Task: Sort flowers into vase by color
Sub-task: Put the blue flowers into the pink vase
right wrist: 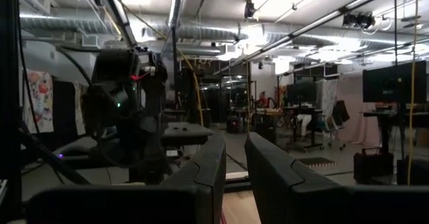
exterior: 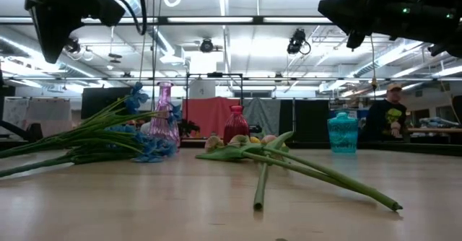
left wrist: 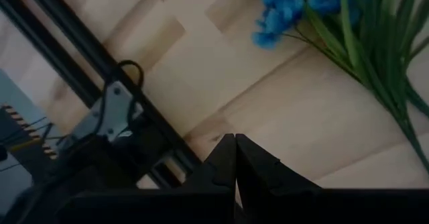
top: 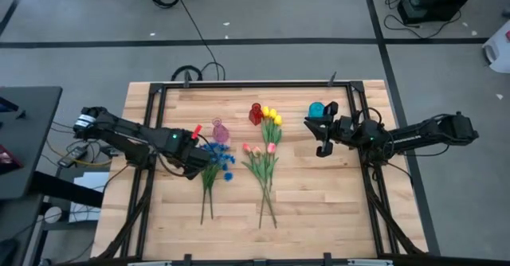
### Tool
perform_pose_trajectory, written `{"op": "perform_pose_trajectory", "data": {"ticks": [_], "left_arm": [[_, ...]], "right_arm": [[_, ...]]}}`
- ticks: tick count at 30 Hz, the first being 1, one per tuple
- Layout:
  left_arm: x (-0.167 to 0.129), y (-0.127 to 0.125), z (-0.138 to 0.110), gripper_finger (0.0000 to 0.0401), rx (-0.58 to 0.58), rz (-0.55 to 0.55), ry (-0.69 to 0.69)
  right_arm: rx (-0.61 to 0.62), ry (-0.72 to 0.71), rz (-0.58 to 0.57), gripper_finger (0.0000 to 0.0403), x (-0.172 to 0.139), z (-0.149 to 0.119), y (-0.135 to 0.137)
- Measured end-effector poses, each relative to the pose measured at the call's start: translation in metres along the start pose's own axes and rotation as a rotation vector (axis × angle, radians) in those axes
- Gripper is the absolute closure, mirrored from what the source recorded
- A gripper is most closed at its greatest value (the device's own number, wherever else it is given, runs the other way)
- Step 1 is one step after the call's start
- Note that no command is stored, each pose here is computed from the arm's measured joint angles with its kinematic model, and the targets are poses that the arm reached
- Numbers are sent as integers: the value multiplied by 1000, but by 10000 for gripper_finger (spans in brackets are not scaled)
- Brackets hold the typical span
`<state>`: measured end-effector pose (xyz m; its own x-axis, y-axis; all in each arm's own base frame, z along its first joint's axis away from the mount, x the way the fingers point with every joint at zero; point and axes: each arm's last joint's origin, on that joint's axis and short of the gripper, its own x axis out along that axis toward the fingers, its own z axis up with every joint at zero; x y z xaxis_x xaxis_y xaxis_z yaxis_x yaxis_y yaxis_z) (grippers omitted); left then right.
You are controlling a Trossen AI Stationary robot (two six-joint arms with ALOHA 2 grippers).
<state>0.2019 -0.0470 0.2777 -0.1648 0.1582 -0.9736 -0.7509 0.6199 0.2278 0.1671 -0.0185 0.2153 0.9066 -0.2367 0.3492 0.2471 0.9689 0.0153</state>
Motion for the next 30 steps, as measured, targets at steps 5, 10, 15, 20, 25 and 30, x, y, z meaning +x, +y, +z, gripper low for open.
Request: {"op": "perform_pose_trajectory", "data": {"ticks": [5, 10, 15, 20, 25, 30], "left_arm": [[1, -3, -1, 389, 7, -1, 26], [0, -14, -3, 389, 11, -142, 98], [-2, -34, -9, 389, 57, -309, 135], [3, -58, -18, 389, 85, -350, 70], [16, -75, -17, 368, 50, -281, 10], [30, -87, -17, 299, 65, -205, -5]], "right_arm": [[24, 1, 8, 329, 0, 0, 1], [24, 2, 11, 329, 0, 0, 1], [27, 8, 11, 329, 0, -1, 1], [24, 15, 12, 329, 0, -1, 1], [23, 15, 12, 329, 0, -1, 1], [13, 15, 10, 329, 0, -1, 1]]}}
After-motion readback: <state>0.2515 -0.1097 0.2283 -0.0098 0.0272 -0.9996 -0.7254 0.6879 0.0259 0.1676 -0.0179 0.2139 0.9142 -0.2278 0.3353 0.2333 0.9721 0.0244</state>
